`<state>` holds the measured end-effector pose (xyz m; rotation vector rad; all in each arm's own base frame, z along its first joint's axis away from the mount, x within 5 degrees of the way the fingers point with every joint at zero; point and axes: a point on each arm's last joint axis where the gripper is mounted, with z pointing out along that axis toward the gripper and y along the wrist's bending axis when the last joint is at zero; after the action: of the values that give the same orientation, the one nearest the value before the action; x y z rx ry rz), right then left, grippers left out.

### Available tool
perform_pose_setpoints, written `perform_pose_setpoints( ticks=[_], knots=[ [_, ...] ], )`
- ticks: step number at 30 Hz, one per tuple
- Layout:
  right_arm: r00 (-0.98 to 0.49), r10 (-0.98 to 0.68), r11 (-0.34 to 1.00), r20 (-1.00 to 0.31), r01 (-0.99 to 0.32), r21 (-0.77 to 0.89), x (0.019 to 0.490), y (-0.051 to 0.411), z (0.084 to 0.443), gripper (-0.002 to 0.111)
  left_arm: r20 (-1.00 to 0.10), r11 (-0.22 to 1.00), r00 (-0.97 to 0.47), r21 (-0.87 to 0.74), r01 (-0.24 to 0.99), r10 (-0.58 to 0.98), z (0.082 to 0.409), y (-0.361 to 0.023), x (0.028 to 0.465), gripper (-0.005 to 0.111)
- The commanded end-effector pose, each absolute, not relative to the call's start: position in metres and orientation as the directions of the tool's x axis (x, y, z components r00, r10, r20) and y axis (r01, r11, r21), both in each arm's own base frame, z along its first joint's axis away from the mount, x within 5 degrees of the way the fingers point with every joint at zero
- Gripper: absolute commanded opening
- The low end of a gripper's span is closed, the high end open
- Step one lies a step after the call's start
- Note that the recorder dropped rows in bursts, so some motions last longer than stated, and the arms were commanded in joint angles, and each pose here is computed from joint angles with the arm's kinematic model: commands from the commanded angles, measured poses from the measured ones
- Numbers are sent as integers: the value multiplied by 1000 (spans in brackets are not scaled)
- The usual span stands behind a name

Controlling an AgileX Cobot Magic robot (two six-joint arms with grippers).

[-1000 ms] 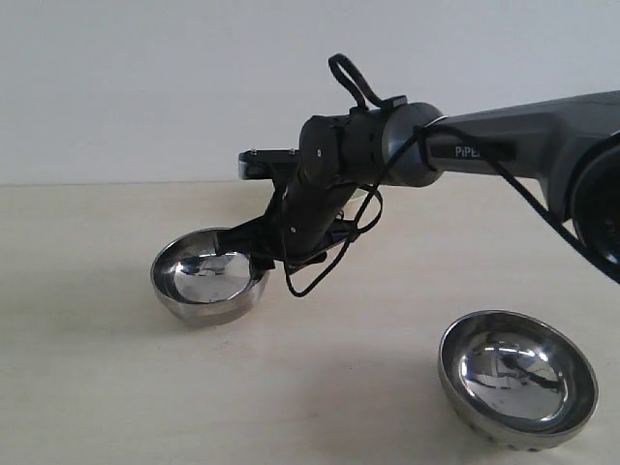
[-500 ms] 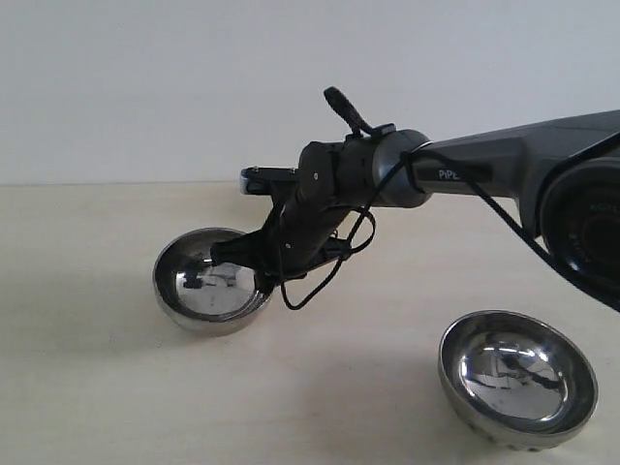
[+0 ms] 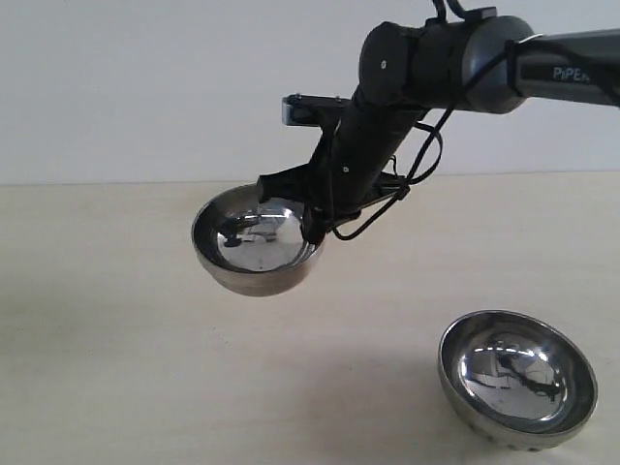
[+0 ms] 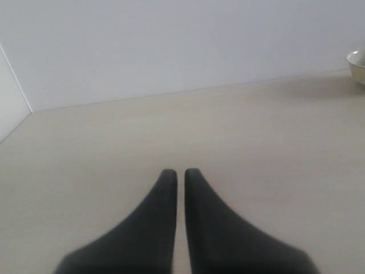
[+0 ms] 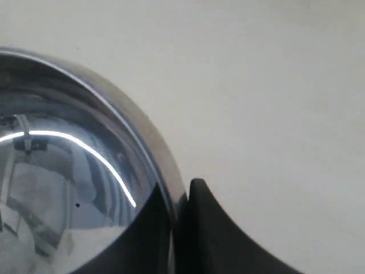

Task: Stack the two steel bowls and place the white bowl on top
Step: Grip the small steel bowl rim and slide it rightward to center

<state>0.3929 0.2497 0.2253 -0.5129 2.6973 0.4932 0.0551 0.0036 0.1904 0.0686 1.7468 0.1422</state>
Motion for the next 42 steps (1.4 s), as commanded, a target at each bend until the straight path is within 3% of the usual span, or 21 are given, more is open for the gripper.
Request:
perform_pose_setpoints(
  ticks=[1, 8, 32, 34, 39, 42],
  knots=[
    [-891, -287, 870, -352, -396, 293, 391, 232, 213, 0, -979, 992, -172, 118, -38, 109, 190, 4, 55, 4],
    [-898, -280, 876, -340, -384, 293, 384, 228, 183, 0, -979, 992, -172, 118, -38, 109, 190, 4, 55, 4],
    [-907, -272, 891, -322, -364, 272, 390, 229, 147, 0, -979, 992, -172, 118, -38, 109, 190, 4, 55, 4],
    [-908, -273, 892, -318, -363, 271, 390, 229, 144, 4, -979, 992, -172, 118, -38, 109, 190, 4, 55, 4],
    [-902, -274, 892, -333, -368, 263, 392, 229, 144, 33, -979, 992, -172, 118, -38, 109, 190, 4, 55, 4],
    [-902, -274, 892, -333, -368, 263, 392, 229, 144, 36, -979, 992, -172, 118, -38, 109, 190, 4, 55, 4]
  ],
)
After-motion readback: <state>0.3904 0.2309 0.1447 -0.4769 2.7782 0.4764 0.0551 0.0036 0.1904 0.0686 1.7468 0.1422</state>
